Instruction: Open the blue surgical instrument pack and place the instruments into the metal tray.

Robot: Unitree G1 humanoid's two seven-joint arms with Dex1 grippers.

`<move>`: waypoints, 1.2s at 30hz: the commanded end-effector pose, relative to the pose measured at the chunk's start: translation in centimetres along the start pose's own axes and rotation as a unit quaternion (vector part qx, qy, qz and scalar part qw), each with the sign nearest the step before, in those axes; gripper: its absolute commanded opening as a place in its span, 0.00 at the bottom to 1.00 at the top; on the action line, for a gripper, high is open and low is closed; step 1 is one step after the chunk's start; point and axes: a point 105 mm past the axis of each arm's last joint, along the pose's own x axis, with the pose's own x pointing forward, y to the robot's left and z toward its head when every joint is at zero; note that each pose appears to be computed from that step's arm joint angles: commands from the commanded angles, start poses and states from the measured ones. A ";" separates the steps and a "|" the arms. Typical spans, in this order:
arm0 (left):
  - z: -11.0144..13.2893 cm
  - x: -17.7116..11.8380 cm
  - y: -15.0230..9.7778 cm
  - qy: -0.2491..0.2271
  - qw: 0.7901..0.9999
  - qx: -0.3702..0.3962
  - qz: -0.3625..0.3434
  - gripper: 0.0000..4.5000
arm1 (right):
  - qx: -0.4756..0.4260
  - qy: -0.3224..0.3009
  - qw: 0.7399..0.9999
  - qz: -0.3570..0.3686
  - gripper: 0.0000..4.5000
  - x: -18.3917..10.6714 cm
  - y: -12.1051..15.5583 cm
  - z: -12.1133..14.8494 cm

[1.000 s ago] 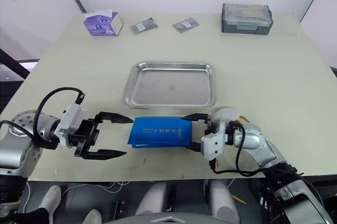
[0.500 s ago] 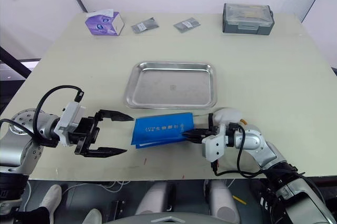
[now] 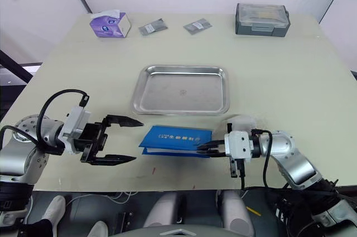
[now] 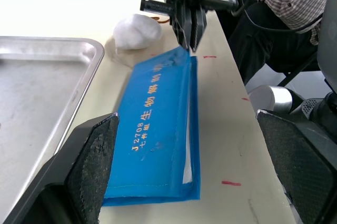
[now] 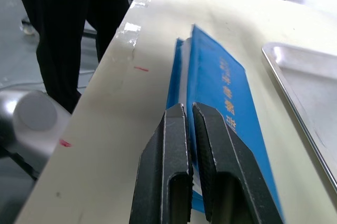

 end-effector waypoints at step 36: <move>1.0 1.1 -0.5 -0.013 0.998 0.030 -0.053 1.00 | -0.203 0.054 0.977 -0.028 0.73 -0.1 0.4 -2.9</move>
